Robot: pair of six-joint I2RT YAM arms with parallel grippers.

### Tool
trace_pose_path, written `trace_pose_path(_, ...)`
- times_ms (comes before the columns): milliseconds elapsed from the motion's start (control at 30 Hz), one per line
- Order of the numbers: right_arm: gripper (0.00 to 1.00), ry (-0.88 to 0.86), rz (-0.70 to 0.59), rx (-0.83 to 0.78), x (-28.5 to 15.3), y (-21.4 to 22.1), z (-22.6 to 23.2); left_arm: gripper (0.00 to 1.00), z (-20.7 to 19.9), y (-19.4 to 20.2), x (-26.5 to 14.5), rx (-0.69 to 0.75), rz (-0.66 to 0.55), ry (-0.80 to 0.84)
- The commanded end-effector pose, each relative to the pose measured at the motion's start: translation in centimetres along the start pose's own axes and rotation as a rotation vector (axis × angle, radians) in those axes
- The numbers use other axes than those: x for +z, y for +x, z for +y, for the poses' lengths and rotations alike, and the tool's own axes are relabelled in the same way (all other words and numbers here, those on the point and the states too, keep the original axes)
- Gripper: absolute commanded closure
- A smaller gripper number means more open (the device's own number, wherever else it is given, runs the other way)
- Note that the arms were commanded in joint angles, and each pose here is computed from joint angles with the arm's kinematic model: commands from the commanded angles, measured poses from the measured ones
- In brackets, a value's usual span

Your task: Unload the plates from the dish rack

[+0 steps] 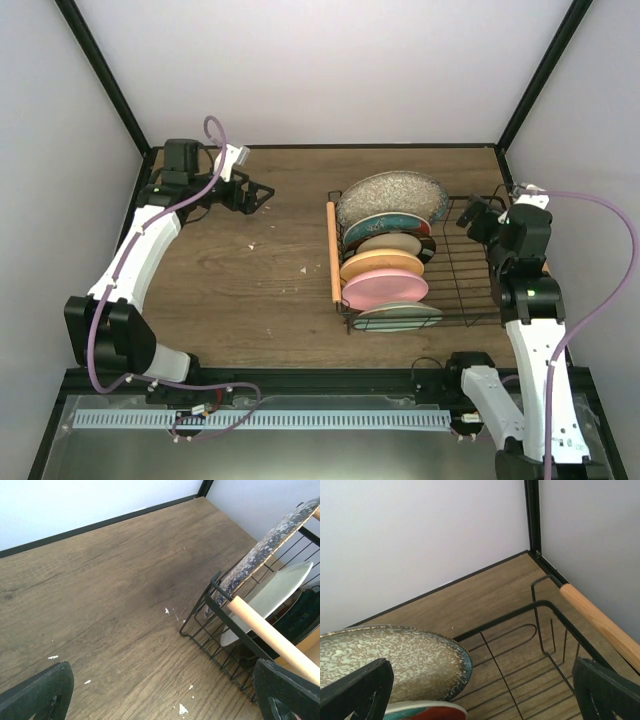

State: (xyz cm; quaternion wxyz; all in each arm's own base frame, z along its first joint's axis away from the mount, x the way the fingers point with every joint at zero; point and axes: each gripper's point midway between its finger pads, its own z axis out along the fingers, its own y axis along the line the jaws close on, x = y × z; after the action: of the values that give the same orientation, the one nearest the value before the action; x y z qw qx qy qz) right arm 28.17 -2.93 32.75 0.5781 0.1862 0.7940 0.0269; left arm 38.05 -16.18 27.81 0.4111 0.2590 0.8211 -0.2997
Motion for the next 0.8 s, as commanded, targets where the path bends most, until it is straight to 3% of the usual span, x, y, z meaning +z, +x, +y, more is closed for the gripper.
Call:
trace_pose_path(0, 0.00, 0.040, -0.016, 0.049, -1.9, -0.5, -0.9, 0.00, -1.5, -1.5, -0.8, 0.039, -0.041, 0.035)
trace_pose_path(167, 0.00, -0.074, -0.103, 0.055, -3.5, -2.0, 0.7, 0.00, -4.2, -2.8, -1.6, 0.142, -0.043, 0.078)
trace_pose_path(367, 0.00, -0.268, -0.123, 0.107, -4.7, -3.3, 4.1, 0.01, -12.2, -5.4, -2.5, 0.367, -0.059, 0.213)
trace_pose_path(567, 0.00, -0.332, -0.080, 0.089, -4.1, -3.6, 5.8, 0.11, -22.1, -6.4, -2.3, 0.539, -0.087, 0.406)
trace_pose_path(767, 0.00, -0.311, -0.026, 0.119, -2.0, -3.8, 6.3, 0.21, -29.3, -5.4, -0.4, 0.604, -0.090, 0.569)
